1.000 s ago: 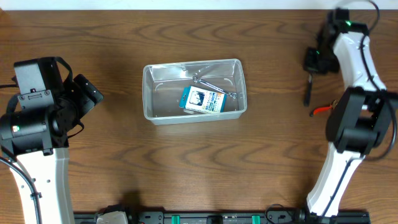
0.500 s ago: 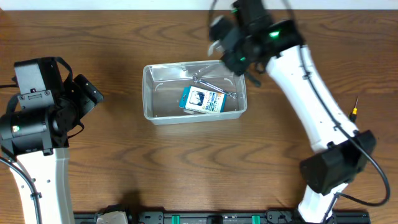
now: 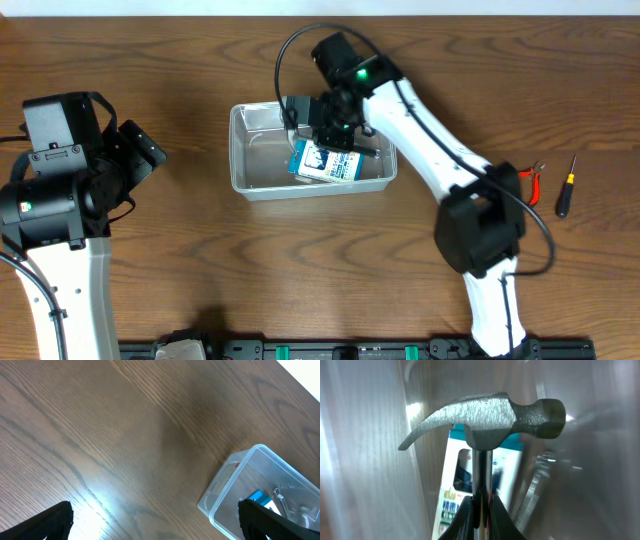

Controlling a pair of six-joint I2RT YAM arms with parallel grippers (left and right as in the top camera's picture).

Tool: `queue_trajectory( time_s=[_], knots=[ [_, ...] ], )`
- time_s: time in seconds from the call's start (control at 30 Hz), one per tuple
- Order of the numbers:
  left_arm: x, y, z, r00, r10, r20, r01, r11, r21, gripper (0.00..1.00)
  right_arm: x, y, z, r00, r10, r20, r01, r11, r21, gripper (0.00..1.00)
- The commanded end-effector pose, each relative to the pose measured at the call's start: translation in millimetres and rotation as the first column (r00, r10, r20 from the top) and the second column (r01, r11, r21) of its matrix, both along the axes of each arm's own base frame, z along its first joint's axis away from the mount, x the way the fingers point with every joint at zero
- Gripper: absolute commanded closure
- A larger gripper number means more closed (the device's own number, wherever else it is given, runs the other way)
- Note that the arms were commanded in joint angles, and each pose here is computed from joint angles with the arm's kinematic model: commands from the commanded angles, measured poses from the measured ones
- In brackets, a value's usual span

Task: Pack container
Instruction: 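Carry the hammer into the container, release, and withdraw right gripper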

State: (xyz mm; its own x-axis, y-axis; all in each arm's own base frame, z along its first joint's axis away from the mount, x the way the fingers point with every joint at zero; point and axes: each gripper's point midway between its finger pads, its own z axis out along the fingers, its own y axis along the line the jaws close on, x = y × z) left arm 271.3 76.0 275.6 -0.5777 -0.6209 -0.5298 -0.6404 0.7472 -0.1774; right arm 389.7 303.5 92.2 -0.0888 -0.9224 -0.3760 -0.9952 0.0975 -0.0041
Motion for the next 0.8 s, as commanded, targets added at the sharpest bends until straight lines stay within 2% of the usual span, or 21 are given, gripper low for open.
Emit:
queue_trajectory(
  time_s=[0.0, 0.03, 0.1, 0.17, 0.23, 0.3, 0.37, 0.43, 0.53, 0.6, 0.63, 0.67, 0.73, 0.77],
  knots=[
    [-1, 4, -2, 1.0, -0.002, -0.016, 0.002, 1.0, 0.019, 0.02, -4, 2, -23, 0.998, 0.038, -0.046, -0.038, 0.999, -0.004, 0.93],
    [-1, 4, -2, 1.0, -0.002, -0.016, 0.002, 1.0, 0.019, 0.02, -4, 0, -29, 0.998, 0.034, -0.051, -0.035, 0.999, -0.021, 0.83],
    [-1, 4, -2, 1.0, -0.002, -0.016, 0.002, 1.0, 0.019, 0.02, -2, -4, -33, 0.999, 0.021, -0.049, -0.023, 0.999, -0.046, 0.44],
    [-1, 4, -2, 1.0, -0.002, -0.016, 0.002, 1.0, 0.02, 0.02, 1, -5, -31, 0.999, 0.004, -0.04, -0.006, 0.999, -0.051, 0.12],
    [-1, 4, -2, 1.0, -0.002, -0.016, 0.002, 1.0, 0.02, 0.02, 5, -4, -19, 1.0, -0.002, -0.01, 0.001, 0.999, -0.045, 0.02],
    [-1, 4, -2, 1.0, -0.002, -0.015, 0.003, 1.0, 0.02, 0.02, 14, -5, 1, 0.997, -0.058, 0.04, 0.06, 0.998, -0.037, 0.01],
    [-1, 4, -2, 1.0, -0.002, -0.015, 0.003, 1.0, 0.02, 0.02, 31, -11, 31, 0.978, -0.176, 0.113, 0.179, 0.983, -0.023, 0.01],
    [-1, 4, -2, 1.0, -0.002, -0.015, 0.003, 1.0, 0.02, 0.02, 53, -25, 74, 0.916, -0.351, 0.195, 0.351, 0.936, 0.034, 0.01],
    [-1, 4, -2, 1.0, -0.002, -0.015, 0.003, 1.0, 0.02, 0.02, 80, -67, 134, 0.733, -0.627, 0.264, 0.608, 0.778, 0.161, 0.01],
    [-1, 4, -2, 1.0, -0.002, -0.015, 0.003, 1.0, 0.02, 0.02, 92, -111, 165, 0.528, -0.815, 0.241, 0.778, 0.577, 0.247, 0.01],
    [-1, 4, -2, 1.0, -0.002, -0.015, 0.003, 1.0, 0.02, 0.02, 94, -134, 174, 0.411, -0.887, 0.21, 0.846, 0.457, 0.275, 0.01],
    [-1, 4, -2, 1.0, -0.002, -0.015, 0.003, 1.0, 0.02, 0.01, 93, -162, 181, 0.266, -0.95, 0.162, 0.906, 0.304, 0.293, 0.01],
    [-1, 4, -2, 1.0, -0.002, -0.015, 0.003, 1.0, 0.02, 0.01, 87, -207, 183, 0.035, -0.996, 0.079, 0.958, 0.056, 0.283, 0.01],
    [-1, 4, -2, 1.0, -0.002, -0.015, 0.002, 1.0, 0.02, 0.01, 80, -233, 180, -0.11, -0.993, 0.036, 0.961, -0.097, 0.257, 0.01]
  ],
)
